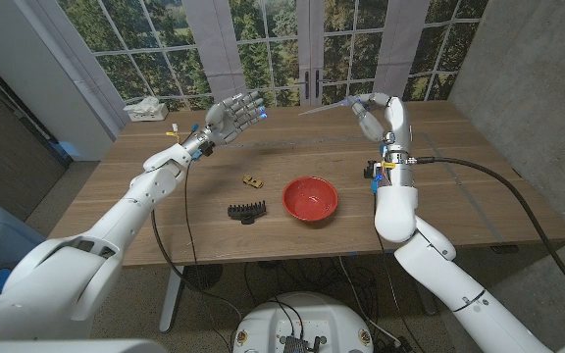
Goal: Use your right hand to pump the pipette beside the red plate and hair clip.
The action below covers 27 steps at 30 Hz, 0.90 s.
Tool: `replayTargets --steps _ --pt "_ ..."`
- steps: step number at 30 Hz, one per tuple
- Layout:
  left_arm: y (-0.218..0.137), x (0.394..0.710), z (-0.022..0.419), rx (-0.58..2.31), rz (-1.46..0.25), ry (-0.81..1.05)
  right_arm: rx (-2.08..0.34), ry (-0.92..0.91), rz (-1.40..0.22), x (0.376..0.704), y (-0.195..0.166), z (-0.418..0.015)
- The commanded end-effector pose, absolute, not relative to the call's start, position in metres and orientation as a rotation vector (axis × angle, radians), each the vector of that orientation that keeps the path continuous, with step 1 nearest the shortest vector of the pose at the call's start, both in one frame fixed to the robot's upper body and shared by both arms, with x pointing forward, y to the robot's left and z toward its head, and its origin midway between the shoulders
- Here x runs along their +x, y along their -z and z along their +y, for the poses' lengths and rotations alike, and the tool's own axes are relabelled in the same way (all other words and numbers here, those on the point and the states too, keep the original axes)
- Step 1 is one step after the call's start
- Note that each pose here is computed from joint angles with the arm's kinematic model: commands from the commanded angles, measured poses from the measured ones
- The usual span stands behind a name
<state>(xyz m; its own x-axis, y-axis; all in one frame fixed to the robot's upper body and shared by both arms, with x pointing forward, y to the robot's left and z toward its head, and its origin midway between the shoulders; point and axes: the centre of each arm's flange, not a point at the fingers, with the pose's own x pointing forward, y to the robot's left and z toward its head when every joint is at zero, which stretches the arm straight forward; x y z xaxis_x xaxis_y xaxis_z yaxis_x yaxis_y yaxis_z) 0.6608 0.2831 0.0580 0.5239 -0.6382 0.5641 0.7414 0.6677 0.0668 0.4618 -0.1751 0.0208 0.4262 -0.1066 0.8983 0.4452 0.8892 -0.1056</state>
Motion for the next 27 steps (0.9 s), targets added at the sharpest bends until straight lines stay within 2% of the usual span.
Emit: replayTargets --steps 1,27 --pt "-0.055 0.656 0.286 -0.195 -0.601 0.831 -0.264 0.376 -0.931 0.475 -0.019 -0.179" --pt "-0.051 0.651 0.293 -0.199 -0.61 0.824 -0.26 0.431 -0.706 0.509 -0.009 -0.194"
